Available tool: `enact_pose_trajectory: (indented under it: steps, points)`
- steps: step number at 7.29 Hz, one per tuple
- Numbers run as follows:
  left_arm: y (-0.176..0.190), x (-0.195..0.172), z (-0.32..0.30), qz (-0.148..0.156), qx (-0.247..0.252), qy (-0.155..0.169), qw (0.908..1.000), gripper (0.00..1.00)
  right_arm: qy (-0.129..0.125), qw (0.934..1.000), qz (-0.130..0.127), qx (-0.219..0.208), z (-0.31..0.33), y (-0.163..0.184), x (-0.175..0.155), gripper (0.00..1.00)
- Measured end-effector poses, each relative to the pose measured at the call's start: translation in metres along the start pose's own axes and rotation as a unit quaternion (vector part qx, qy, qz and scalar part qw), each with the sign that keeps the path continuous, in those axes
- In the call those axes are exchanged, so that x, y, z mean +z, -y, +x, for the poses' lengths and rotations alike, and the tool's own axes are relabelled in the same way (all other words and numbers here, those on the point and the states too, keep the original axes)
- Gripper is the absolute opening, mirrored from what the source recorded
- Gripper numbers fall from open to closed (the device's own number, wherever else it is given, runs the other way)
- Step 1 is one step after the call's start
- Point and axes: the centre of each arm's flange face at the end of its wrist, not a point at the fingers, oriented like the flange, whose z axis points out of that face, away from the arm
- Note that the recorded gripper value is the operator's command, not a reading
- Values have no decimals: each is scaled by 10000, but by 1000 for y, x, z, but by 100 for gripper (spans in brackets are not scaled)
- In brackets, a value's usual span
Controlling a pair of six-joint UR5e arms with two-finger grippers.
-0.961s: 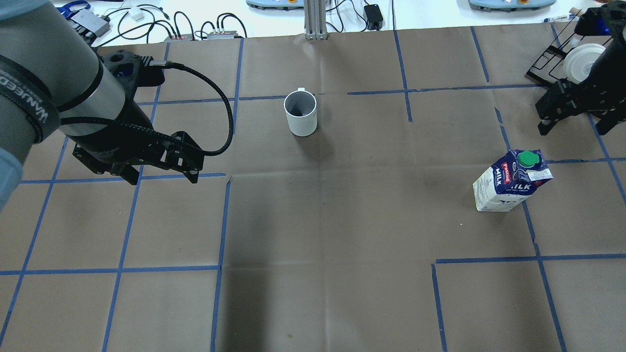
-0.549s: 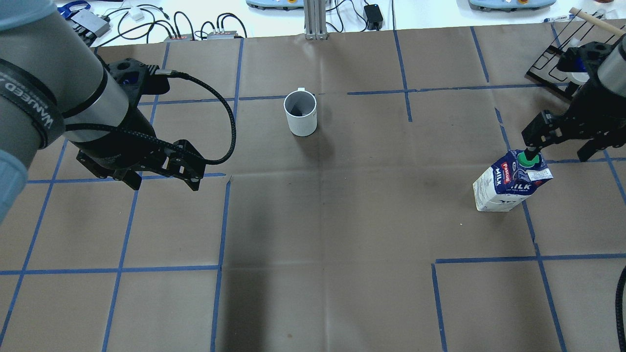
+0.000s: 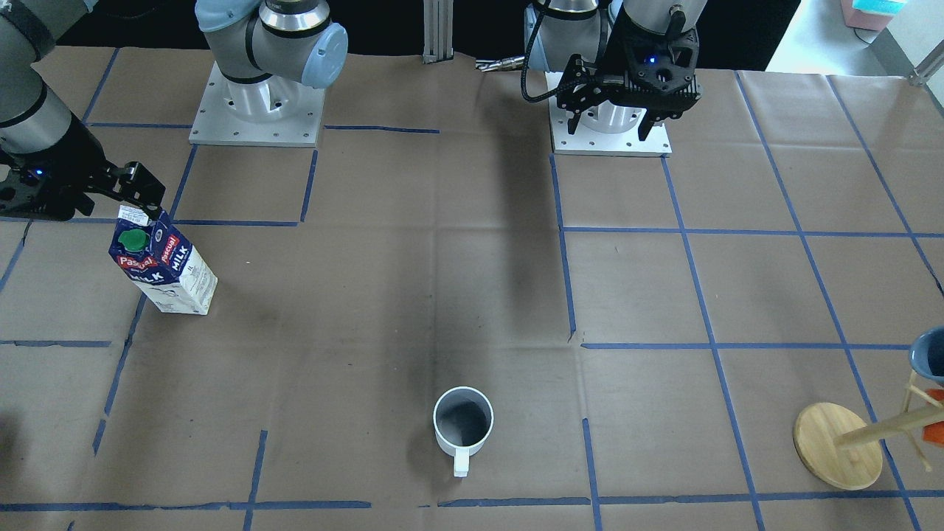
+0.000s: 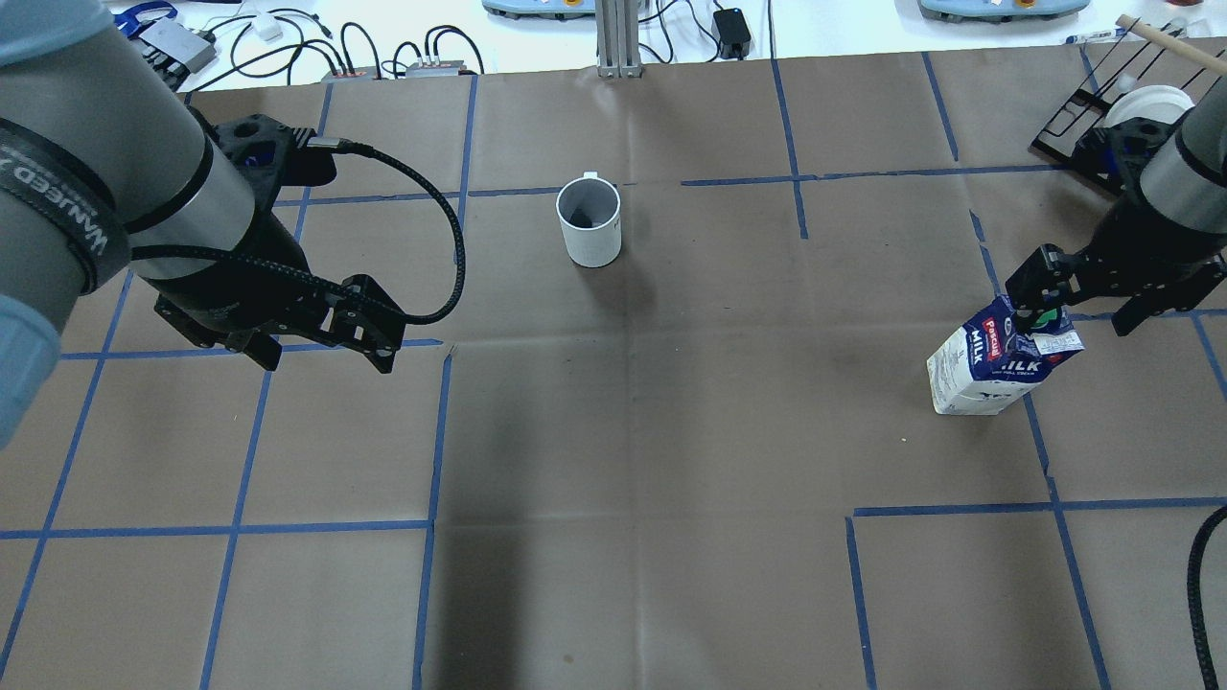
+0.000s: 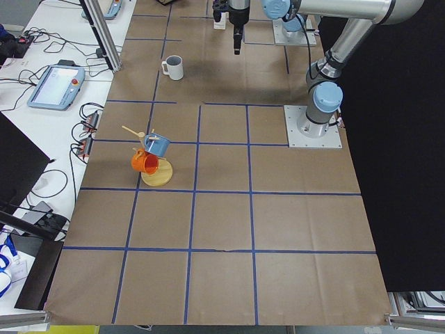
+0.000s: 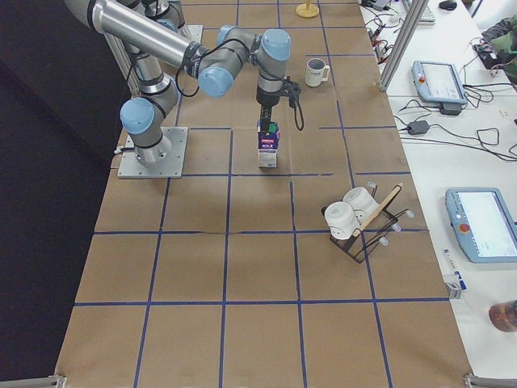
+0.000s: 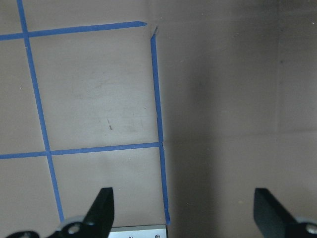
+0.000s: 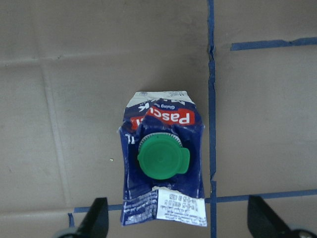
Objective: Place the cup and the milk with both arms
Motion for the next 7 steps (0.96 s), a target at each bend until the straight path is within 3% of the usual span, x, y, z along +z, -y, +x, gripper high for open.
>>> enact_pose_trajectory:
  steps: [2,6,7]
  points:
    - [3,-1,0,23,-55,-1,10000,100,-26,9998,214,28,2,10,7,100]
    - [5,-2,0,262,-99,-6,9996,100,62,9997,144,174,2,21,38,100]
    - [4,-4,1,307,-57,-3,9995,100,73,9998,98,176,2,21,42,84]
